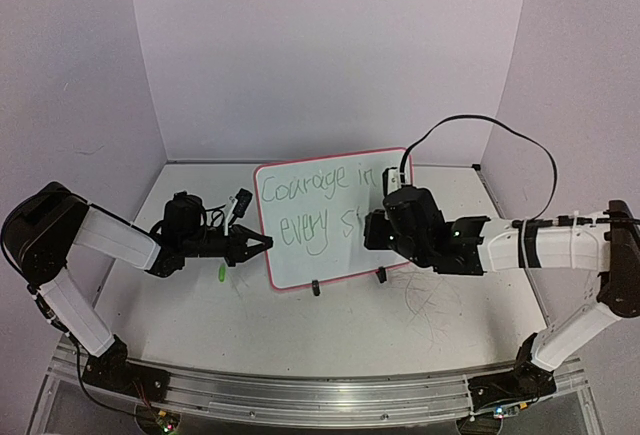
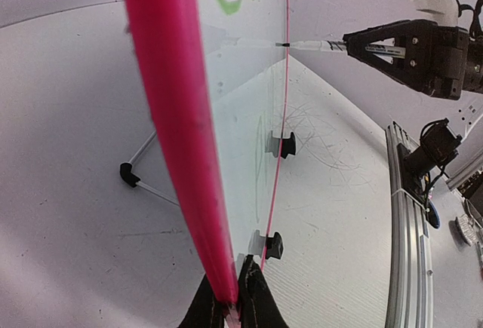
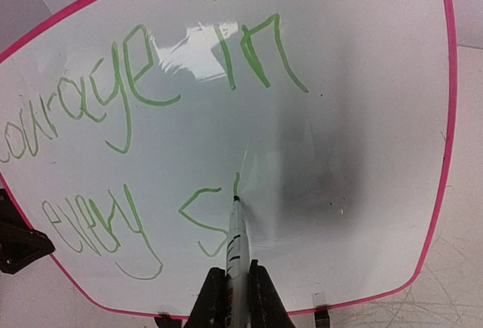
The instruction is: Write a sentence on the whiteboard
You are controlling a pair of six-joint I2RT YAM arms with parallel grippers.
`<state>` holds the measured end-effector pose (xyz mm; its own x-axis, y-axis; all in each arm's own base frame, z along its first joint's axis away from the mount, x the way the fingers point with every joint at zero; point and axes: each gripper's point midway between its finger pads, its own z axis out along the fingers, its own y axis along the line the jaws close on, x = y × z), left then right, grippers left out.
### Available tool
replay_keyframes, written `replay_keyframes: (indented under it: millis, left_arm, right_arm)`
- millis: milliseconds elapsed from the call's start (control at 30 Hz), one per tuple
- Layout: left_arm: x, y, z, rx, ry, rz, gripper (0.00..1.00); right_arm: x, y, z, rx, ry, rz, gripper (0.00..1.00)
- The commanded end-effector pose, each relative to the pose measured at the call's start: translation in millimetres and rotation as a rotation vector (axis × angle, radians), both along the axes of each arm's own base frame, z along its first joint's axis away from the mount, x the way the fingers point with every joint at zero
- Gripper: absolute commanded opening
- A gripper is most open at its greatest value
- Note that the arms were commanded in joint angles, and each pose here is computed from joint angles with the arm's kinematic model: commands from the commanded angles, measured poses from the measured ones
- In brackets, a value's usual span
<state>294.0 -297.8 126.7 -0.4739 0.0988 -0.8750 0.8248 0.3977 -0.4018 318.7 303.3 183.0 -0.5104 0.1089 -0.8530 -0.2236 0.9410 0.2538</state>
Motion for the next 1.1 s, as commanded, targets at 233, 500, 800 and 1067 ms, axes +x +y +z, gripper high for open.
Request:
replay_keyframes:
  millis: [233, 500, 800, 1067]
  left_arm:
    - [25.1, 6.5, 14.4, 0.036, -0.114, 0.091, 0.0]
    - [24.1, 7.0, 14.7, 0.036, -0.115, 0.093, 0.0]
    - [24.2, 7.8, 15.0, 0.038, -0.114, 0.096, 0.0]
    - [24.7, 7.5, 15.1, 0.039, -0.113, 0.096, 0.0]
  right_arm:
    - [-9.1, -8.8, -25.5, 0.0, 0.062, -0.01, 0.0]
    - [-4.6, -18.0, 3.4, 0.001, -0.002, -0.043, 0.0]
    - [-9.5, -5.8, 21.4, 0.026, -0.023, 0.04, 0.0]
    - [-3.0, 15.4, 22.6, 0.059, -0.039, 0.092, 0.0]
